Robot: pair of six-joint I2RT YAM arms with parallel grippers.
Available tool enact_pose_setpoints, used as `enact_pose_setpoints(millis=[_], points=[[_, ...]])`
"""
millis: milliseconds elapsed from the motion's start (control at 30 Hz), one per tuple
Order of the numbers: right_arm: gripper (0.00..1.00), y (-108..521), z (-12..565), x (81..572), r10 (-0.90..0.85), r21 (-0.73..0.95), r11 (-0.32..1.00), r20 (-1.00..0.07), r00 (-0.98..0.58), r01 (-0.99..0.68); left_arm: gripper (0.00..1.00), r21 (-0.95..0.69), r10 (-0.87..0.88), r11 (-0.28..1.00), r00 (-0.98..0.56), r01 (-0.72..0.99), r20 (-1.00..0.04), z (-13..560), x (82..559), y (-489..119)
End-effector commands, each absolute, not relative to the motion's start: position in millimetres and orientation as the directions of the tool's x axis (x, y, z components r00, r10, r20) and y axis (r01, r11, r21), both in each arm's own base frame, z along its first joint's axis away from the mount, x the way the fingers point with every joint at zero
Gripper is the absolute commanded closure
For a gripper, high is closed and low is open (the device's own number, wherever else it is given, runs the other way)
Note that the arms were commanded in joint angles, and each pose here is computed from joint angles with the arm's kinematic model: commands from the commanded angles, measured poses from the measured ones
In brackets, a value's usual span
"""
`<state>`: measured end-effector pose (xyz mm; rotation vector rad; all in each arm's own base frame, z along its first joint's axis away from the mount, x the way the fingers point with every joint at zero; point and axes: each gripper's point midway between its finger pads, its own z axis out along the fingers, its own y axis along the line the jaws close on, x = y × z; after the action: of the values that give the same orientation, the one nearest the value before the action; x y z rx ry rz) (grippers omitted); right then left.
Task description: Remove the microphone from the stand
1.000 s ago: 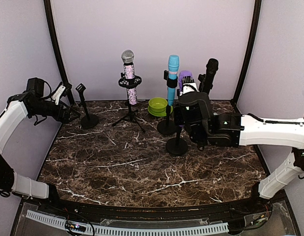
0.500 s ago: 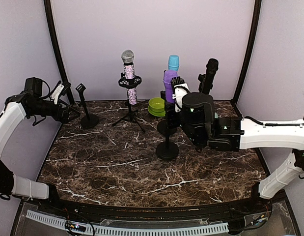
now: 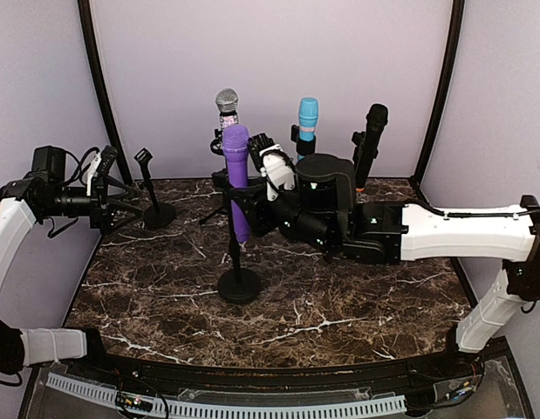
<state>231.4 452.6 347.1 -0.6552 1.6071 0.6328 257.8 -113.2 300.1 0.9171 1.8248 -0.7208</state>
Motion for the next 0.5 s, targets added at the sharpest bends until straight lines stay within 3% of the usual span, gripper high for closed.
enact_pose_setpoints(millis=[0,300,400,467], points=[[0.92,487.1,405.7,205.7,0.135,0.1,0.532,-0.99,-0.032,-0.841,0.01,-0.103,0.243,0.438,-0.228,0.893,-0.943,311.2,238.1,-129.7],[0.93,517.1,385.9,189.7,0.115,0.053,0.434,-0.993,-0.003,-0.9,0.01,-0.091,0.275,0.344,-0.193,0.934,-0.942,306.7,223.1,-153.2],[0.86,519.3,371.3,183.6,0.078,0.03,0.4,-0.997,0.001,-0.916,0.01,-0.08,0.292,0.295,-0.169,0.952,-0.941,301.3,215.1,-163.9],[0.75,518.1,366.0,179.6,0.062,0.026,0.384,-0.998,-0.002,-0.923,0.01,-0.061,0.3,0.269,-0.143,0.961,-0.943,300.5,213.0,-170.3]])
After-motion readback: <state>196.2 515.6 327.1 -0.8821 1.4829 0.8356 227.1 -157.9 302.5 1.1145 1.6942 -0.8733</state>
